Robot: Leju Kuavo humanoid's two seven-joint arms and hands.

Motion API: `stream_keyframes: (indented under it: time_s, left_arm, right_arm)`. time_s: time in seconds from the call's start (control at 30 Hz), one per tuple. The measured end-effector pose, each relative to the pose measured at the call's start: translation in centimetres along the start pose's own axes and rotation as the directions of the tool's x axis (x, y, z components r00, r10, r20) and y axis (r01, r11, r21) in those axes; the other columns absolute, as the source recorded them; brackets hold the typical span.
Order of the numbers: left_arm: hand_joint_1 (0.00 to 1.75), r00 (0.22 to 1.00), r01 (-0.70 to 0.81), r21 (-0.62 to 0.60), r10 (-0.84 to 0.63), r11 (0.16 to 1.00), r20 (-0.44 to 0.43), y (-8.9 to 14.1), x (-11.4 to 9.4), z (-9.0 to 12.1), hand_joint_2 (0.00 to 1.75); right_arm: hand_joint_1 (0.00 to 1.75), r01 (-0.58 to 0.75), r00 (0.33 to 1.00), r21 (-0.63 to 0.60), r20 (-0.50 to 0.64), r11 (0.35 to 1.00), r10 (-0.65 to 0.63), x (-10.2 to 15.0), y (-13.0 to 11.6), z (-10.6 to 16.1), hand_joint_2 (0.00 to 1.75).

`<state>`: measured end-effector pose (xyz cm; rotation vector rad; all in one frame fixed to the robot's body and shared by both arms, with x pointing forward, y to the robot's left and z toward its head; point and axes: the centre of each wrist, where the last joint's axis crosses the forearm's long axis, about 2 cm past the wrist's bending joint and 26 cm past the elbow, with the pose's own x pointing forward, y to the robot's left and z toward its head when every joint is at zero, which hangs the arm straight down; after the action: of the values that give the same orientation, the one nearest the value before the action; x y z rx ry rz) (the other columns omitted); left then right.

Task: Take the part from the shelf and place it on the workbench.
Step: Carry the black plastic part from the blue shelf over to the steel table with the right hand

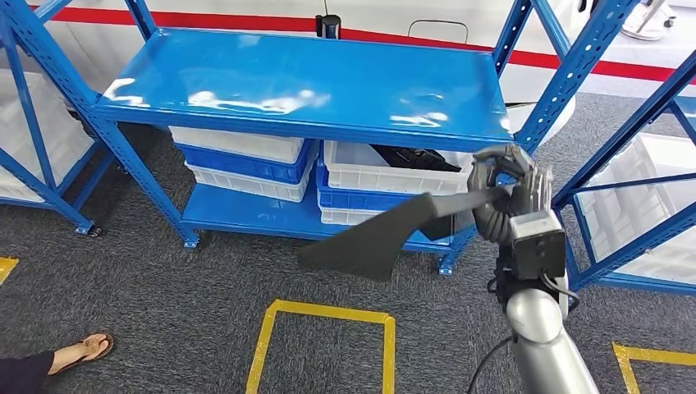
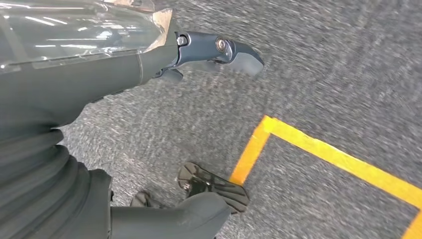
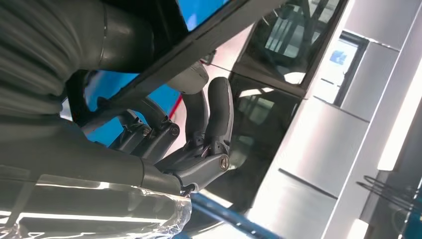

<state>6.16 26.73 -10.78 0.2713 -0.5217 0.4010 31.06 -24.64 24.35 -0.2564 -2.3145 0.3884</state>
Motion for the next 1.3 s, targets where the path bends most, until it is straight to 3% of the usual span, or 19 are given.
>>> stream_keyframes:
  time_s: [0.4, 0.6, 0.87, 1.3]
  left_arm:
    - [0.0, 0.999, -0.054, 0.05, 0.054, 0.997, -0.001, 0.6, -0.2, -0.1, 1.75]
    - [0.0, 0.997, -0.074, 0.055, 0.073, 0.996, 0.009, 0.4, 0.2, -0.2, 1.75]
    - [0.0, 0.998, -0.056, 0.029, 0.055, 0.998, 0.028, 0.7, 0.1, -0.2, 1.75]
    - [0.0, 0.998, -0.053, 0.043, 0.052, 0.998, 0.022, 1.0, 0.0, -0.3, 1.75]
  right_arm:
    - [1.75, 0.008, 0.992, 0.006, -0.123, 1.0, -0.008, -0.9, 0.7, 4.1, 1.75]
    - [1.75, -0.012, 0.987, 0.005, -0.162, 1.0, 0.013, -1.3, 0.1, 4.1, 1.75]
    - [1.75, 0.002, 0.977, -0.026, -0.214, 1.0, -0.008, -4.0, -3.1, 5.5, 1.75]
    - [1.75, -0.008, 0.97, -0.032, -0.243, 0.999, 0.0, -5.2, -3.8, 5.5, 1.75]
